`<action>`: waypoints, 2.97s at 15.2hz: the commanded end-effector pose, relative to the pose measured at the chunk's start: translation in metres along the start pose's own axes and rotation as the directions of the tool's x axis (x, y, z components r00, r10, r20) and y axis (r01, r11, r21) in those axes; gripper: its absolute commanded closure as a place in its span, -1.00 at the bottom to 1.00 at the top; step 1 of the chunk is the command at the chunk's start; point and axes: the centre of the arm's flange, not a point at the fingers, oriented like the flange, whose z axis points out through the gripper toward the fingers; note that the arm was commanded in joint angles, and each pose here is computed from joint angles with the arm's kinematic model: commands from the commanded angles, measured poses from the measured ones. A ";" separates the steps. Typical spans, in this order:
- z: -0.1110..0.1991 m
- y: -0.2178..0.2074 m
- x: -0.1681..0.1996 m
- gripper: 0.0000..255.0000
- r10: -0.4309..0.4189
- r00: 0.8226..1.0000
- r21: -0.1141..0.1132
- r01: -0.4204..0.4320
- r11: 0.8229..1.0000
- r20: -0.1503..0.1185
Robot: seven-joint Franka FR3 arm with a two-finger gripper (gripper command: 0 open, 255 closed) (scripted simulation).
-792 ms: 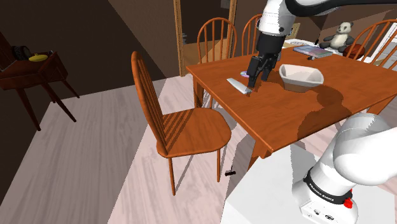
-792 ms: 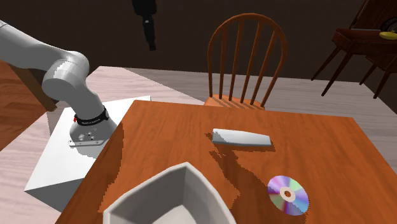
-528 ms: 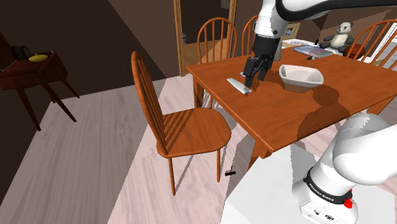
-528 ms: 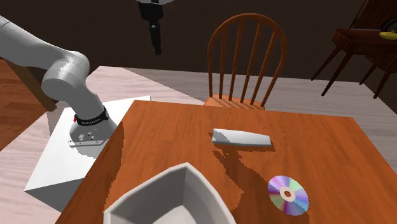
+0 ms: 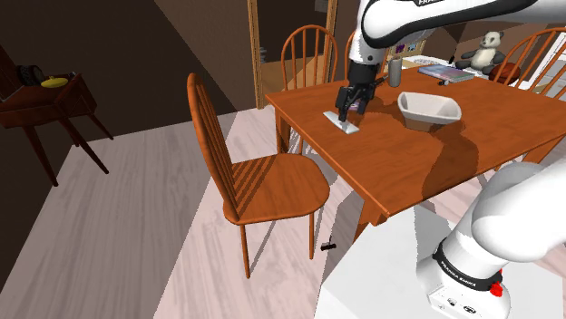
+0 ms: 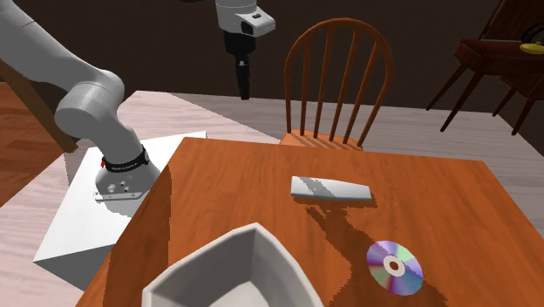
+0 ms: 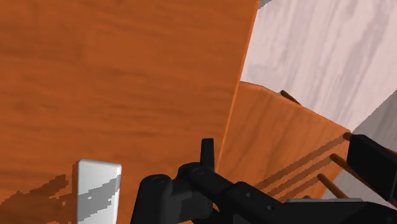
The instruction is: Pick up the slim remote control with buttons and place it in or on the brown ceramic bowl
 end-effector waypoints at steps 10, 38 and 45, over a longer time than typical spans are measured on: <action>0.056 0.087 0.096 -1.00 0.097 0.995 -0.029 -0.096 0.995 0.002; 0.172 0.235 0.215 -1.00 0.233 0.973 -0.071 -0.232 0.970 0.001; 0.172 0.235 0.215 1.00 0.233 0.973 -0.071 -0.232 0.970 0.001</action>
